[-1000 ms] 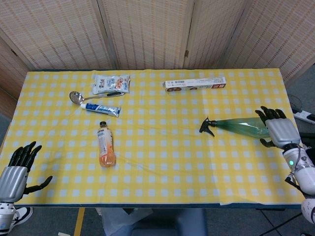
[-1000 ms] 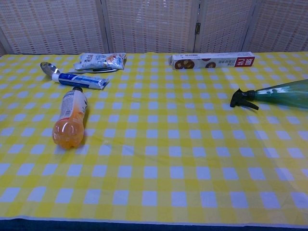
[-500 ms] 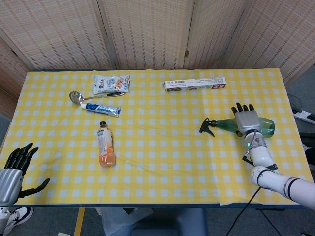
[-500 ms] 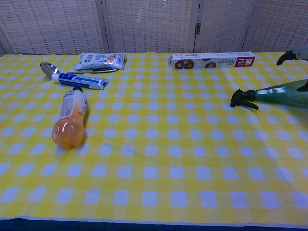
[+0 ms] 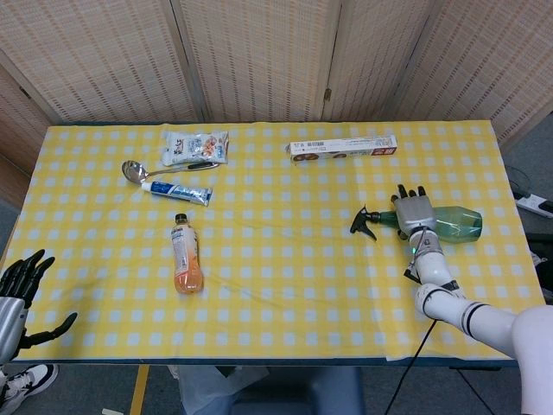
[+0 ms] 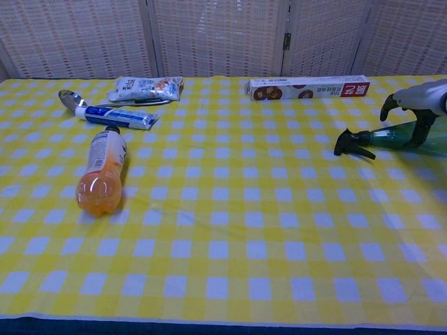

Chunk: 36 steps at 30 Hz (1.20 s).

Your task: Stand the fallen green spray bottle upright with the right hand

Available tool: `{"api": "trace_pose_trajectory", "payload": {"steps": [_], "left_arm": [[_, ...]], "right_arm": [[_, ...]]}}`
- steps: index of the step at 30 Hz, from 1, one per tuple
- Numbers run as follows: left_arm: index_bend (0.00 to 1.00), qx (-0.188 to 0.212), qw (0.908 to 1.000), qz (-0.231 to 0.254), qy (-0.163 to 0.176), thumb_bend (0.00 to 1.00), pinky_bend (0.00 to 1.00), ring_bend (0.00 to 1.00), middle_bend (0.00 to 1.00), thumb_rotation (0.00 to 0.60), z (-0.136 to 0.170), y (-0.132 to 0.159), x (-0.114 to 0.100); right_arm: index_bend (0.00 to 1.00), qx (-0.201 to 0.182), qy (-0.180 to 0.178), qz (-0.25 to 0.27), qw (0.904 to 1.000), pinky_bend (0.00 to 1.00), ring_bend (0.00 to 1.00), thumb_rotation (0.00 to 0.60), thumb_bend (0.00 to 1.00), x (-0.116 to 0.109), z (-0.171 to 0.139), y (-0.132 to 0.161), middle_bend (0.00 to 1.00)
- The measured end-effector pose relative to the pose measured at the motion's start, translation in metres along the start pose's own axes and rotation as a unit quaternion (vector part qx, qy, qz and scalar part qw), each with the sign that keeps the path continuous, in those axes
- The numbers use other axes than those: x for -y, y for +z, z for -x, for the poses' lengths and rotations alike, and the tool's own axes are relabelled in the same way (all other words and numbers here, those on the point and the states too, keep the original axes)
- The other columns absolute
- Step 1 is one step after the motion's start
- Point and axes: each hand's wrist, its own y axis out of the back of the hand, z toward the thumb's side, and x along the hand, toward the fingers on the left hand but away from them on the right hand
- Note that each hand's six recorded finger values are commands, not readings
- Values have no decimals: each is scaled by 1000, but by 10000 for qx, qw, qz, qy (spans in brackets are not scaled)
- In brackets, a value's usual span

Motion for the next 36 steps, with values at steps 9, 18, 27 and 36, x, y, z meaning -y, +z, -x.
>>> {"api": "trace_pose_trajectory", "payload": {"steps": [9,18,27,36], "left_arm": [[0,-39,10000,35,-16,293,0,24,0,420,0,-3,-1],[0,-35,10000,24,-66,293,0,23,0,417,-1,-4,1],[0,-43,10000,26,-39,293,0,23,0,418,-1,-4,0],[0,-42,10000,-5,-30,293,0,24,0,418,-1,-3,0]], "right_arm": [[287,-79,43,-43,10000,14,249,600,338,9,12,14,106],[559,-158,-326,-62,9993,368,375,600,337,2,16,17,278],[733,-111,-647,-21,9978,536,501,600,338,-3,16,14,426],[760,-414,-1227,294,9911,605,564,600,337,-31,-4,20,466]]}}
